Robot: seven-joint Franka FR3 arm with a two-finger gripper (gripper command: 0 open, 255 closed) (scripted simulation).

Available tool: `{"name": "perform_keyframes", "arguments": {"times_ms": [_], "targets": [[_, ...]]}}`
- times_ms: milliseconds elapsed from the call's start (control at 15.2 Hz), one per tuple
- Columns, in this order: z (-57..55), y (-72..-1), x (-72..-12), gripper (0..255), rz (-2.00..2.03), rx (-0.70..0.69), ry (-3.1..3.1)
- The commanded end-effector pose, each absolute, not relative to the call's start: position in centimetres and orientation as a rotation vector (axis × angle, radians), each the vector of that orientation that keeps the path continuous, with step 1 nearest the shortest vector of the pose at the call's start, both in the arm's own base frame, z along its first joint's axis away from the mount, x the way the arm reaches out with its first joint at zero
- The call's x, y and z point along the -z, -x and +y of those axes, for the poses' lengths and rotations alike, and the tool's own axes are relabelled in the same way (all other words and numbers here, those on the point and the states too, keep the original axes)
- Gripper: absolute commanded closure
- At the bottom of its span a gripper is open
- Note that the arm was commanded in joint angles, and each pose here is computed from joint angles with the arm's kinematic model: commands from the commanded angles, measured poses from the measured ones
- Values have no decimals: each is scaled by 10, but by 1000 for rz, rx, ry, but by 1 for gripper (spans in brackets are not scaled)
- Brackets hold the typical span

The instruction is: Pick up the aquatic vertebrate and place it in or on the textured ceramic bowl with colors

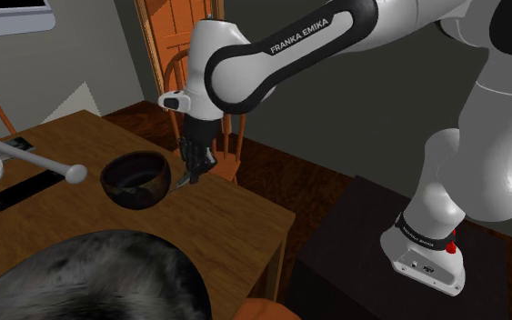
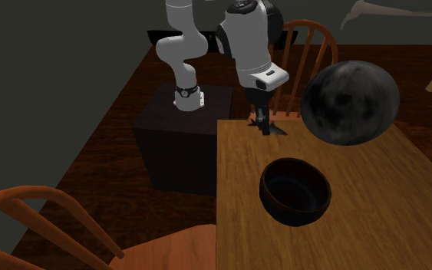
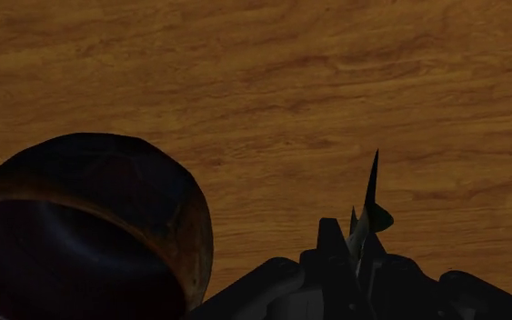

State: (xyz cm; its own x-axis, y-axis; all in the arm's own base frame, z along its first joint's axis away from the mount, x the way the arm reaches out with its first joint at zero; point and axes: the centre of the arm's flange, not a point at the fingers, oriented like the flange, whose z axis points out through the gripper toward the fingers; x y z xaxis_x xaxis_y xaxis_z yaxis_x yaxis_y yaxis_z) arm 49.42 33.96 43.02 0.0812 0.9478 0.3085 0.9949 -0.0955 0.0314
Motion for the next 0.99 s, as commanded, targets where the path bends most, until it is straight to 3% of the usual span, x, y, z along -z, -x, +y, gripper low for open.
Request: {"name": "perform_keyframes", "arguments": {"times_ms": [0,660,924], "targets": [[340,-492,-441,255,-1976,373,2164],[340,-492,-494,255,-1976,373,2164],[360,-541,-492,255,-1976,373,2164]]}}
